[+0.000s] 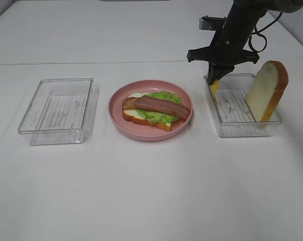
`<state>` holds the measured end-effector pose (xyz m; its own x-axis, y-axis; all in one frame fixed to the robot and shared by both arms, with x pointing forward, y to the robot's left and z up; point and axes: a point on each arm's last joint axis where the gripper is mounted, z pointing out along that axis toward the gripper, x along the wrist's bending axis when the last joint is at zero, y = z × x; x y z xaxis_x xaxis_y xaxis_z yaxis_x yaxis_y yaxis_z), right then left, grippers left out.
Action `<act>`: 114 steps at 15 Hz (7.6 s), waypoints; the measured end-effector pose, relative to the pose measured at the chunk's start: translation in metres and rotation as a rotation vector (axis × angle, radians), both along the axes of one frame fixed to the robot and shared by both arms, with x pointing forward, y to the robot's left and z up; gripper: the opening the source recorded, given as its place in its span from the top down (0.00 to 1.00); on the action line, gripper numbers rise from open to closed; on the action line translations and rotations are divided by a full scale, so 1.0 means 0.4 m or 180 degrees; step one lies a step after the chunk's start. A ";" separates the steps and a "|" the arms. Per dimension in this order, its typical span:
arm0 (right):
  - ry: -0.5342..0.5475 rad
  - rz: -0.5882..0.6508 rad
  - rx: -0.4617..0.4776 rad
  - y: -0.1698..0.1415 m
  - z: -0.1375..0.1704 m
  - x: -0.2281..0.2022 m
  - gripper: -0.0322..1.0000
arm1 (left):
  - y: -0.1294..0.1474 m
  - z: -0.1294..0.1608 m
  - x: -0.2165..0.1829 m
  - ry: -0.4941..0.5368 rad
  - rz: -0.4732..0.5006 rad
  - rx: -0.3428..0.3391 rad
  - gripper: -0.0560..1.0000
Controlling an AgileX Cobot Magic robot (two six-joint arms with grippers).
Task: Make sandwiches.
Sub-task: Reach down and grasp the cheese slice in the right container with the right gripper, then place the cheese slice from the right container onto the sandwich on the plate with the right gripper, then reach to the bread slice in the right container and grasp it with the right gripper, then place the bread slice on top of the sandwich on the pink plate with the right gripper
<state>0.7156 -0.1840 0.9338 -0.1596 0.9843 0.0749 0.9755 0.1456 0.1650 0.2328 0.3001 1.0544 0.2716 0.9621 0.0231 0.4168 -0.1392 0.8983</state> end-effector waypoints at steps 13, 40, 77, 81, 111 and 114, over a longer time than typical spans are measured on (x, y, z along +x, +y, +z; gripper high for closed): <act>-0.0284 0.0240 0.1217 0.077 0.275 -0.082 0.97 | 0.000 0.000 0.000 0.0001 -0.0002 -0.0003 0.29; 0.0221 0.0306 0.1320 0.221 -0.053 -0.067 0.76 | -0.001 0.000 0.000 0.0004 -0.0013 -0.0018 0.29; 0.0435 -0.0594 -0.0014 -0.290 0.108 -0.062 0.30 | -0.002 0.000 0.000 0.0005 -0.0016 -0.0023 0.29; 0.0458 -0.0542 -0.0052 -0.292 0.099 -0.061 0.67 | -0.002 0.000 0.000 0.0005 -0.0016 -0.0023 0.29; 0.0305 -0.0878 0.2862 0.109 -0.029 -0.138 0.78 | -0.002 0.000 0.000 0.0005 -0.0016 -0.0023 0.29; 0.0319 -0.0959 0.2927 0.111 -0.062 -0.131 0.78 | -0.002 0.000 0.000 0.0005 -0.0016 -0.0023 0.29</act>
